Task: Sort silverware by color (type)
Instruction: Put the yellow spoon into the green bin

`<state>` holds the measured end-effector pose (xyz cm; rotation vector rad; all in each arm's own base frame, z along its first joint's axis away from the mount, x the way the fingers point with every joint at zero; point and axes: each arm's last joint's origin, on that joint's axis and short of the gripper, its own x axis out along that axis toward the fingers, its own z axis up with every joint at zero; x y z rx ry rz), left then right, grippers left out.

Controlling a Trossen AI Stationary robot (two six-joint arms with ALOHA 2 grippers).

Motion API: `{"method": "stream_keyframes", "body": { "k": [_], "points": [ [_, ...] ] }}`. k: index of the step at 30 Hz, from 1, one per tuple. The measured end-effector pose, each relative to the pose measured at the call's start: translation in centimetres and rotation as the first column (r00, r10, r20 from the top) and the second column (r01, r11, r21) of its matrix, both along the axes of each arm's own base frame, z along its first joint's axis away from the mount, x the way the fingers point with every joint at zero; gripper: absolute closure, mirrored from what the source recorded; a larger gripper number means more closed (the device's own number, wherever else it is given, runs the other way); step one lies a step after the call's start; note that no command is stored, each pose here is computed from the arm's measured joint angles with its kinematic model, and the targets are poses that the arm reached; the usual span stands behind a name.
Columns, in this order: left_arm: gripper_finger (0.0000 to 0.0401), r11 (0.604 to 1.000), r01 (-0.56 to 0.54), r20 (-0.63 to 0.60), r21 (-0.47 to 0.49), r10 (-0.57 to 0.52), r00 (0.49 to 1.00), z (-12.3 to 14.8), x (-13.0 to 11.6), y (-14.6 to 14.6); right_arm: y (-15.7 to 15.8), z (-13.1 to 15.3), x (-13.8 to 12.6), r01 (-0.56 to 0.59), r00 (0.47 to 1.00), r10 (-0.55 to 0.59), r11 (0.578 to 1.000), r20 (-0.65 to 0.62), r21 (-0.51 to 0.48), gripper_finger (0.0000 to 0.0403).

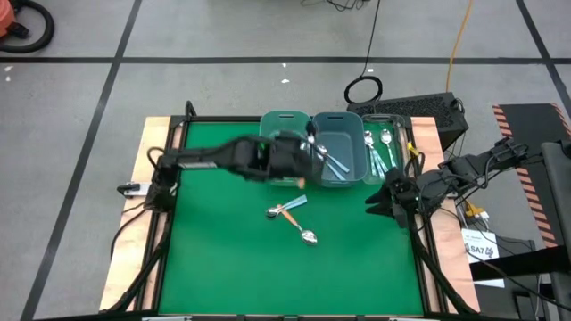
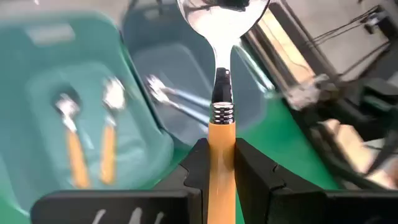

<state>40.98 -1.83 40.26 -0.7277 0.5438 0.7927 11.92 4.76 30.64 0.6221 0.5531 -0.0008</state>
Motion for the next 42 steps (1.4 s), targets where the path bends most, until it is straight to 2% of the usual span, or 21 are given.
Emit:
{"method": "stream_keyframes", "body": {
  "k": [4,10,14,18,22,29,32,37,42],
  "points": [
    [0.0347,0.993,0.062,-0.111,0.097,-0.051,0.993,0.7,-1.0,3.7,-0.3,0.0,0.0,0.097,0.995,-0.096,0.995,0.020,-0.039,0.0236],
    [0.0347,0.977,0.182,-0.227,0.113,-0.153,0.962,0.5,-1.6,8.4,-0.5,0.1,0.1,0.217,0.975,-0.218,0.976,0.033,0.032,0.0236],
    [0.0347,0.973,0.188,-0.285,0.134,-0.144,0.948,0.2,-2.1,11.0,-0.6,0.3,0.2,0.288,0.955,-0.294,0.952,0.045,0.098,0.0236],
    [0.0347,0.972,0.182,-0.352,0.147,-0.120,0.928,-0.6,-2.5,13.9,-0.8,0.4,0.2,0.374,0.921,-0.383,0.920,0.066,0.115,0.0236],
    [0.0347,0.975,0.190,-0.405,0.119,-0.127,0.905,-2.2,-2.2,16.4,-1.0,0.5,0.2,0.433,0.892,-0.446,0.890,0.078,0.141,0.0236],
    [0.0347,0.987,0.153,-0.417,0.038,-0.123,0.901,-4.5,-1.9,19.9,-0.9,0.6,0.4,0.458,0.873,-0.483,0.859,0.064,0.227,0.0236],
    [0.0347,0.991,0.133,-0.412,0.003,-0.121,0.903,-5.4,-1.4,20.1,-0.9,0.7,0.5,0.454,0.874,-0.480,0.861,0.074,0.229,0.0236],
    [0.0347,0.985,0.174,-0.408,-0.004,-0.161,0.899,-6.1,0.1,18.3,-0.9,0.5,0.6,0.467,0.869,-0.489,0.859,0.069,0.210,0.0236],
    [0.0347,0.980,0.189,-0.458,-0.053,-0.193,0.868,-8.5,1.6,16.6,-0.8,0.4,0.8,0.478,0.864,-0.499,0.855,0.067,0.201,0.0236]
  ]
}}
